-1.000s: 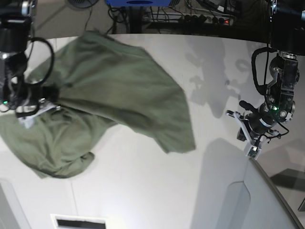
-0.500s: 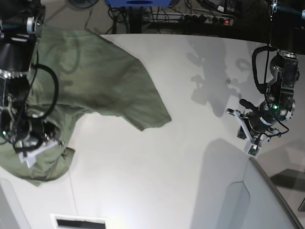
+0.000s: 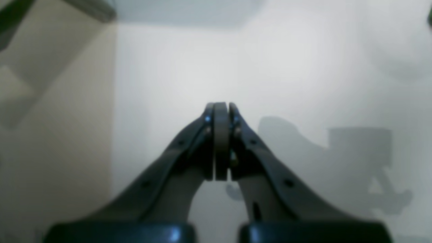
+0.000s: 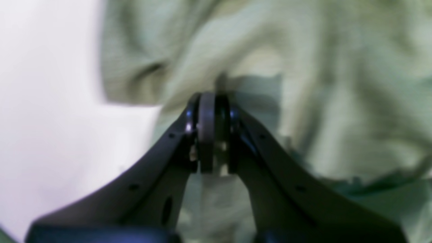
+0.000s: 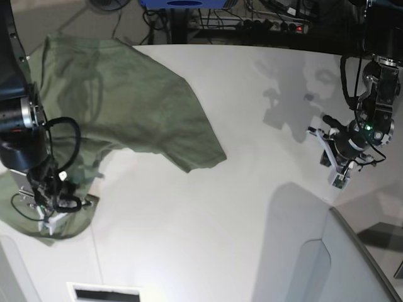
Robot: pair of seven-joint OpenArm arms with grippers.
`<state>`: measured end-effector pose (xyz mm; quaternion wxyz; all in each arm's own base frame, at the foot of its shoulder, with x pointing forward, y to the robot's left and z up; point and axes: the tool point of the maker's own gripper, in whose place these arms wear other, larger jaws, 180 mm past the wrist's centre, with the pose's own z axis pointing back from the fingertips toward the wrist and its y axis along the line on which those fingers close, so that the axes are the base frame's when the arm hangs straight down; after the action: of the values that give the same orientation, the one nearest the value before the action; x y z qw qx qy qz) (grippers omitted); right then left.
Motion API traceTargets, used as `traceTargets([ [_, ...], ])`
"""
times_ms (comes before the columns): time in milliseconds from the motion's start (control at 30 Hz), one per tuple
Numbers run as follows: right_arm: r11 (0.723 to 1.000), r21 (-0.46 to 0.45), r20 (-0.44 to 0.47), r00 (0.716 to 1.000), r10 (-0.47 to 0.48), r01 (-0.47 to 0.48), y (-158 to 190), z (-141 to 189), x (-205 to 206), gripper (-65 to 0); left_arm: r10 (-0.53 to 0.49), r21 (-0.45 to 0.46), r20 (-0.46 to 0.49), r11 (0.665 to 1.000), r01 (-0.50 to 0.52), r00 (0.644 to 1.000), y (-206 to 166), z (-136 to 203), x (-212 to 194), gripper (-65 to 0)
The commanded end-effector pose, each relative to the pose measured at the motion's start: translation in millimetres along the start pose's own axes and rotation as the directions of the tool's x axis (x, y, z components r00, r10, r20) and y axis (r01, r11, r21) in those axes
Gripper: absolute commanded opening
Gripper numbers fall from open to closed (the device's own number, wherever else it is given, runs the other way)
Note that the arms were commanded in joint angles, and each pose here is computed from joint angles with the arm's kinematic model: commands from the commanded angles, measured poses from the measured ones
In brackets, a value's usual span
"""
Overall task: Layout the t-shirt on the table in an organized manner, then fold the t-shirt properly
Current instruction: 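Regrasp the shirt with the right gripper and lift it high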
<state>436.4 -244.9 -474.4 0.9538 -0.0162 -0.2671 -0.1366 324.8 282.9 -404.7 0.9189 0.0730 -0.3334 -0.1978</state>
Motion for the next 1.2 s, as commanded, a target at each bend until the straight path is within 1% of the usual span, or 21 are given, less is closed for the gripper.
traceTargets([
  [0, 1.000, 0.024, 0.084, 0.997, 0.001, -0.003, 11.3, 8.5, 37.2, -59.1, -0.005, 0.029, 0.042, 1.000, 0.004, 0.999, 13.9, 5.0, 14.7, -65.0],
  [100, 0.999, 0.046, 0.073, 0.997, 0.015, -0.019, 28.4, 6.8, 31.5, -59.1, -0.004, 0.026, 0.039, 1.000, 0.003, 0.999, 12.3, 5.1, 12.4, -65.0],
  [167, 0.996, 0.083, 0.055, 0.998, 0.023, -0.027, 52.7, 4.6, 20.5, -59.1, -0.002, 0.024, 0.040, 1.000, 0.001, 0.999, 11.1, 4.7, 12.6, -65.0],
  [300, 0.988, 0.146, -0.026, 0.999, 0.046, -0.042, 94.1, -1.8, -26.6, -59.0, -0.002, 0.021, 0.048, 1.000, 0.001, 0.999, 9.2, 4.9, 15.7, -65.0],
  [433, 0.981, 0.190, -0.078, 0.995, 0.062, -0.047, 122.5, -3.6, -64.0, -59.1, -0.004, 0.023, 0.047, 1.000, 0.003, 0.999, 10.4, 5.3, 15.5, -65.0],
  [500, 0.975, 0.217, -0.086, 0.994, 0.072, -0.052, 133.7, -2.3, -70.3, -59.3, -0.005, 0.025, 0.045, 1.000, 0.004, 0.999, 11.7, 5.5, 14.8, -65.0],
  [533, 0.966, 0.250, -0.077, 0.993, 0.087, -0.066, 144.0, 0.1, -69.2, -59.3, -0.004, 0.024, 0.042, 1.000, 0.003, 0.999, 11.5, 5.3, 13.6, -65.0],
  [600, 0.943, 0.306, -0.031, 0.989, 0.143, -0.127, 161.5, 7.2, -58.5, -59.4, -0.004, 0.026, 0.039, 1.000, 0.003, 0.999, 12.3, 5.1, 12.4, -65.0],
  [633, 0.938, 0.313, -0.020, 0.986, 0.166, -0.151, 165.6, 10.6, -53.1, -59.4, -0.004, 0.026, 0.039, 1.000, 0.003, 0.999, 12.3, 5.1, 12.4, -65.0],
  [667, 0.938, 0.305, -0.019, 0.984, 0.177, -0.163, 166.4, 13.0, -48.3, -59.4, -0.006, 0.028, 0.038, 1.000, 0.005, 0.999, 13.5, 5.5, 12.2, -65.0],
  [700, 0.950, 0.273, -0.014, 0.987, 0.160, -0.151, 156.8, 13.7, -37.8, -59.4, -0.010, 0.031, 0.032, 0.999, 0.009, 0.999, 15.5, 6.1, 9.9, -65.0],
  [767, 0.974, 0.205, 0.021, 0.996, 0.089, -0.092, 129.7, 17.3, -9.3, -59.4, -0.013, 0.030, 0.025, 0.999, 0.013, 1.000, 15.2, 6.9, 6.1, -65.0],
  [867, 0.991, 0.135, 0.077, 0.997, 0.007, -0.018, 93.1, 26.9, 25.2, -59.4, -0.013, 0.029, 0.020, 1.000, 0.012, 1.000, 14.7, 6.7, 4.2, -65.0],
  [933, 0.995, 0.103, 0.105, 0.994, -0.028, 0.017, 69.2, 34.4, 44.6, -59.4, -0.013, 0.029, 0.020, 1.000, 0.012, 1.000, 14.7, 6.7, 4.2, -65.0],
  [1033, 0.995, 0.040, 0.107, 0.990, -0.092, 0.088, 26.4, 37.9, 56.2, -59.4, -0.012, 0.028, 0.021, 1.000, 0.011, 1.000, 14.1, 6.5, 4.3, -65.0],
  [1100, 0.992, 0.015, 0.107, 0.986, -0.124, 0.124, 8.3, 37.6, 56.0, -59.4, -0.009, 0.025, 0.022, 1.000, 0.008, 1.000, 12.2, 5.9, 4.5, -65.0],
  [1167, 0.990, -0.014, 0.068, 0.988, -0.139, 0.140, -3.5, 29.6, 39.3, -59.4, -0.007, 0.022, 0.028, 1.000, 0.006, 1.000, 10.5, 5.7, 6.6, -65.0],
])
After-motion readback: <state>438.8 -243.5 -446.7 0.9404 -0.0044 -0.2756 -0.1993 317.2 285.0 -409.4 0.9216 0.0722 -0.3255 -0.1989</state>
